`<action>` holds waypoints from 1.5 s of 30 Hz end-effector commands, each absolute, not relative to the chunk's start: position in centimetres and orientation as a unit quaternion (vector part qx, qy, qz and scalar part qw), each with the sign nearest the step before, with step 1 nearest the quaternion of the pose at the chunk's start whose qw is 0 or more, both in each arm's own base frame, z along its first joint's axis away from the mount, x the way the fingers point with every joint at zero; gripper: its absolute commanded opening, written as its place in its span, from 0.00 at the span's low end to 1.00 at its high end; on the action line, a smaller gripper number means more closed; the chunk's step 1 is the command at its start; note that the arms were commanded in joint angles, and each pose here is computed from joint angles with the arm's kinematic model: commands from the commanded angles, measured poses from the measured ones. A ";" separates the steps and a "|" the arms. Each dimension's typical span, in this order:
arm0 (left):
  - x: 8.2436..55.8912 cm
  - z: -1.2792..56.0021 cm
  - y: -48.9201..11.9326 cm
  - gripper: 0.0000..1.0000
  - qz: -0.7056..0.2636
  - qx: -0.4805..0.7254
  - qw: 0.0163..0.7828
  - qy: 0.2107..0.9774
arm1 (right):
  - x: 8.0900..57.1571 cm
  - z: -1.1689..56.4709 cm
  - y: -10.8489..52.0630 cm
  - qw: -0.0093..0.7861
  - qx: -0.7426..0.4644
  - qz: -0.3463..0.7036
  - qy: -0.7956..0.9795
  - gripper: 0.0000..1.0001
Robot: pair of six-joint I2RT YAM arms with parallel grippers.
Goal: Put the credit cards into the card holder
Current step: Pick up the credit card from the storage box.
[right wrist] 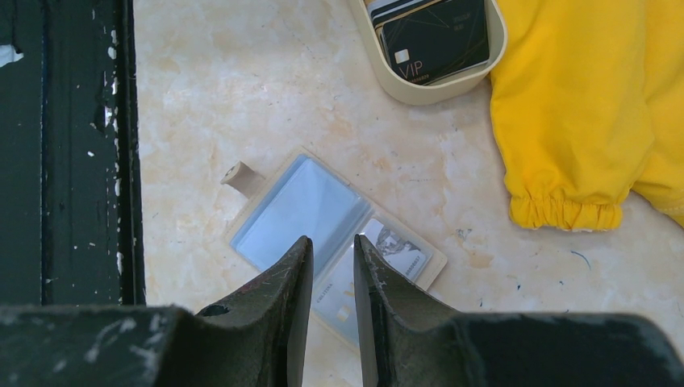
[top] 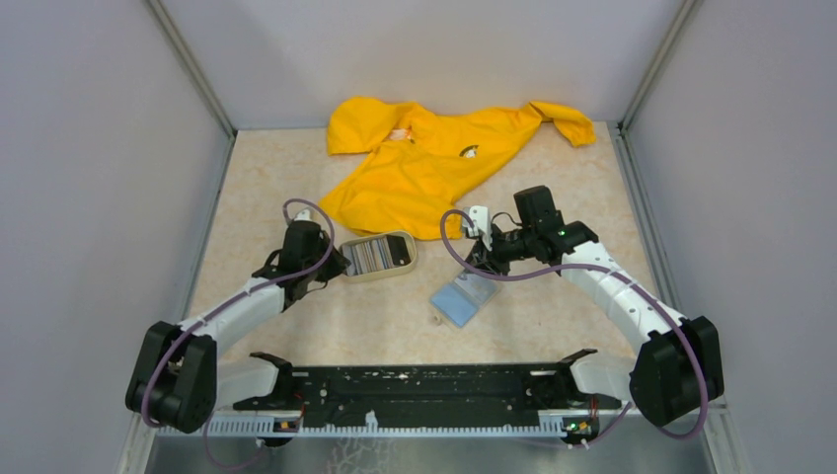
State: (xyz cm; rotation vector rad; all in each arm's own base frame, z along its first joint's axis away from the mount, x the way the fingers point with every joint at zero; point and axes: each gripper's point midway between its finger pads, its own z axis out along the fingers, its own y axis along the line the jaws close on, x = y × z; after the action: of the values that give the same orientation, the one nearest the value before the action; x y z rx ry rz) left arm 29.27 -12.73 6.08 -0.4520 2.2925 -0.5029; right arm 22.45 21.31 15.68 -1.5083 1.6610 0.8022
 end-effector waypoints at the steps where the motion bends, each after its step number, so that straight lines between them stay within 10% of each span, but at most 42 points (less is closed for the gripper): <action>1: 29.3 7.4 -11.5 0.00 -0.165 -0.169 0.379 0.895 | 22.2 16.0 21.6 0.375 -0.592 0.326 0.634 0.26; 14: 26.9 13.7 -13.4 0.00 -0.259 -0.063 0.462 0.846 | 21.3 16.5 22.2 0.376 -0.592 0.357 0.618 0.26; 27: 19.6 23.2 -20.3 0.00 -0.575 0.101 0.557 0.591 | 18.5 20.9 24.3 0.406 -0.555 0.465 0.558 0.43; 45: 18.1 25.8 -26.9 0.00 -0.624 0.113 0.577 0.515 | 19.4 24.6 26.0 0.391 -0.400 0.570 0.602 0.57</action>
State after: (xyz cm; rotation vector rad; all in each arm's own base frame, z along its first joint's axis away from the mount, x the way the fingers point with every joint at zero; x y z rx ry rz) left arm 17.61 -26.66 21.82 0.2945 1.3803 -1.4388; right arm 18.83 25.65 21.79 -1.1214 1.5577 1.3993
